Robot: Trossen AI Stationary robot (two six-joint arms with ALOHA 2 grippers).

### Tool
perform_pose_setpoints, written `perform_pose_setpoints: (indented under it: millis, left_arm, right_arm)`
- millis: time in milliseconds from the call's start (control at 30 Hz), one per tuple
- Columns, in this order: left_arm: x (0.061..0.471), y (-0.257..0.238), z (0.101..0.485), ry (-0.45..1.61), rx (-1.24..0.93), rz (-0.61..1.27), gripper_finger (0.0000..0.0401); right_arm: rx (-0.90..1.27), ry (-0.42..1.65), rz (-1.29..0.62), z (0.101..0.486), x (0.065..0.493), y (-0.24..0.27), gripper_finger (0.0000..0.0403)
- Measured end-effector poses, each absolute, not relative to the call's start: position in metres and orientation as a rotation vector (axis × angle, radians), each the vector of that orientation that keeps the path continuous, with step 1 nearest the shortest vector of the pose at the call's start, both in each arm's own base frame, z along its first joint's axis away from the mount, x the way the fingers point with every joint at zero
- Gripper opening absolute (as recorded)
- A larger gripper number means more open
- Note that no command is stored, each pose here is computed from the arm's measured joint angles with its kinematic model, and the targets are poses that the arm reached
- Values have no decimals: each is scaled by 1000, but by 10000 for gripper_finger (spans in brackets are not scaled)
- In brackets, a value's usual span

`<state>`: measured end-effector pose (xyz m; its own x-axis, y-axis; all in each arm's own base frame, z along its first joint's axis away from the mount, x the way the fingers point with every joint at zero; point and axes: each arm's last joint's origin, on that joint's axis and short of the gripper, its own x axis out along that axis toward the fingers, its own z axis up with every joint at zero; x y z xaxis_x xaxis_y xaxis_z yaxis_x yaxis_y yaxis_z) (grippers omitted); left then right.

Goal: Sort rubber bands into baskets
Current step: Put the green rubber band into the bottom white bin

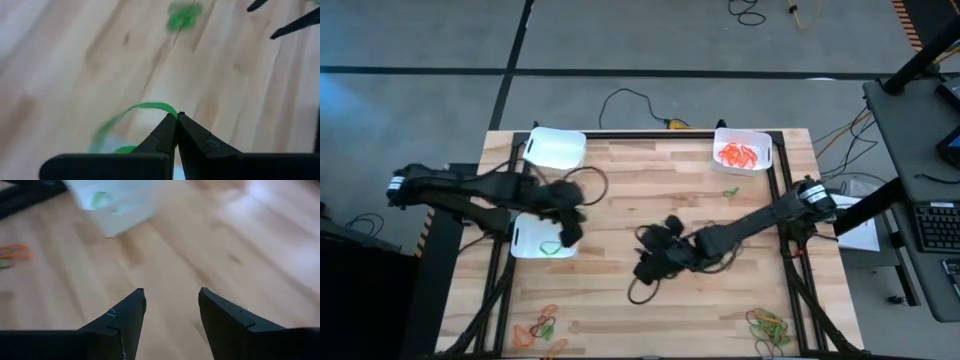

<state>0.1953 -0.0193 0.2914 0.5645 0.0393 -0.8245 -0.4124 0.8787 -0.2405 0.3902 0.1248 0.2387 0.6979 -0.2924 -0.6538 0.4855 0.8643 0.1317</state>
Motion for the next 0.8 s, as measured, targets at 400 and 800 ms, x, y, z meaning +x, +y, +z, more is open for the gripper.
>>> perform_pose_setpoints:
  millis: [400,800]
  left_arm:
    - [152,-30,220,1084,-801,551,0]
    - [150,-31,185,1204,-800,641,39]
  right_arm:
    - [266,619,-375,248,408,106,178]
    - [208,617,-361,249,408,106,178]
